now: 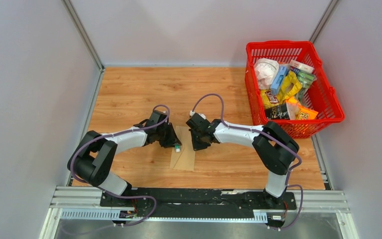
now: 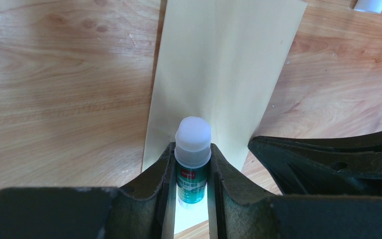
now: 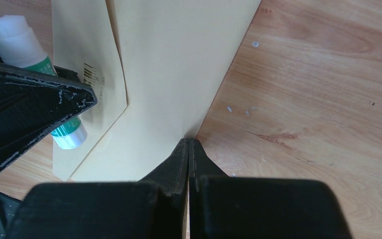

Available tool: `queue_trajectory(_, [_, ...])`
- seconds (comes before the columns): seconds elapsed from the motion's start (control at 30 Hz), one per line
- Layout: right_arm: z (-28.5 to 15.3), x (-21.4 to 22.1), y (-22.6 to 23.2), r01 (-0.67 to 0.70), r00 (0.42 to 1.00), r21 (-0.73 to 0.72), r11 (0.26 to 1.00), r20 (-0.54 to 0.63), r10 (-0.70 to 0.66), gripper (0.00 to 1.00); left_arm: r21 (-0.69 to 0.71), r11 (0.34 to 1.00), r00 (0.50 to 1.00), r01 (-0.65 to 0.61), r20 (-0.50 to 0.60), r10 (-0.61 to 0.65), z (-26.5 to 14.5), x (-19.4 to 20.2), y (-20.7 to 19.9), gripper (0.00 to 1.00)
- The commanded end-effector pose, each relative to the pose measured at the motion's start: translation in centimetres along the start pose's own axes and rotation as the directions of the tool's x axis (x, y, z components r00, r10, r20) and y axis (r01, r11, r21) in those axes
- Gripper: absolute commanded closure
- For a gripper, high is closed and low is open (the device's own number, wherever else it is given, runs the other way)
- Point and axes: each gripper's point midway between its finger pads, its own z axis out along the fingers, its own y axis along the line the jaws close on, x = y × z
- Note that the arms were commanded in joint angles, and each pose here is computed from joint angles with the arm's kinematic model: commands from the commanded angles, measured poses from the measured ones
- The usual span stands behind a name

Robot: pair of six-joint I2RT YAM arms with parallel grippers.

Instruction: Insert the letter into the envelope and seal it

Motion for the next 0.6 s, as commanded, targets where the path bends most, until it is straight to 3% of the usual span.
queue_trajectory(0.0, [-0.2,-1.0,1.2,0.002,1.000,-0.020,1.000,0.021,-0.002,1.00,0.008,1.000,1.000,-0.014,0.011,0.014,0.4,-0.5,-1.0,1.00])
queue_trajectory(0.47, [-3.5,-4.4,4.0,0.017,0.992,-0.115,0.993,0.127,-0.002,1.00,-0.103,0.995,1.000,-0.012,0.018,0.014,0.5,0.0,1.5,1.00])
queue_trajectory(0.57, [-2.9,-4.3,5.4,0.017,0.996,-0.170,0.985,0.091,-0.002,1.00,-0.103,0.995,1.000,-0.011,0.021,0.013,0.5,0.0,1.5,1.00])
